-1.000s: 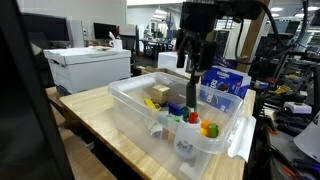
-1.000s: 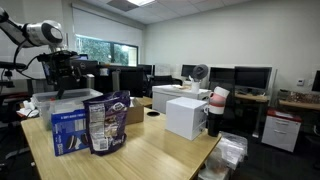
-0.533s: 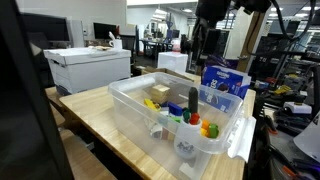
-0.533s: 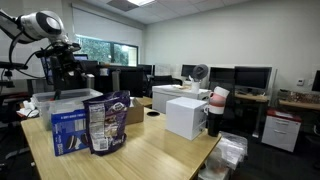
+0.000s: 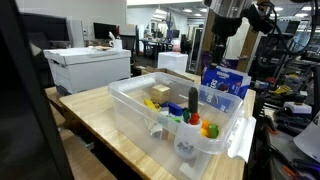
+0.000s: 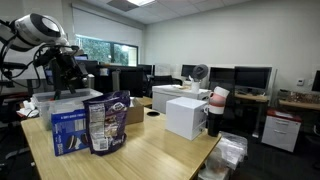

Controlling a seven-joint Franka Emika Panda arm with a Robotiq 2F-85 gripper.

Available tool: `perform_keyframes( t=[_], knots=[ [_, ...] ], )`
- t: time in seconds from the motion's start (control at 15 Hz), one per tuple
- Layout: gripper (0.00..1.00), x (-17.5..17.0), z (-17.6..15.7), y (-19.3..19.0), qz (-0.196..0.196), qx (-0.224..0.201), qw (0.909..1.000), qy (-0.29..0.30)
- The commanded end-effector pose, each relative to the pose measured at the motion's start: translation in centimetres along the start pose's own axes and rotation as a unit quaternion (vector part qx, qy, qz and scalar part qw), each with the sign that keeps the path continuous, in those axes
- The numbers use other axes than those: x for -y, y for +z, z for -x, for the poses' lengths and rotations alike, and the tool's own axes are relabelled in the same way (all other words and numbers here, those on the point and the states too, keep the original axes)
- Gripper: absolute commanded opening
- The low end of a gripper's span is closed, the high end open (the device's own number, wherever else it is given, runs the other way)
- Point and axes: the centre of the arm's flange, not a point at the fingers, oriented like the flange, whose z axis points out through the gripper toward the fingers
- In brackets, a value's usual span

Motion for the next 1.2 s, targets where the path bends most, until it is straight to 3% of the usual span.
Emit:
perform_keyframes(
  t=[0.0,0.4,0.67,0.87,1.13],
  knots=[
    [1.0,-2.2,2.7,1.8,0.053,0.027,0.9956,0.073],
    [1.0,-4.5,4.2,4.7,0.078,0.101,0.9786,0.162],
    [1.0,-5.5,4.8,5.9,-0.001,0.128,0.9748,0.183],
    [1.0,-6.2,5.0,6.3,-0.064,0.139,0.9647,0.214],
    [1.0,-6.8,5.2,7.0,-0.116,0.147,0.9542,0.234]
  ],
)
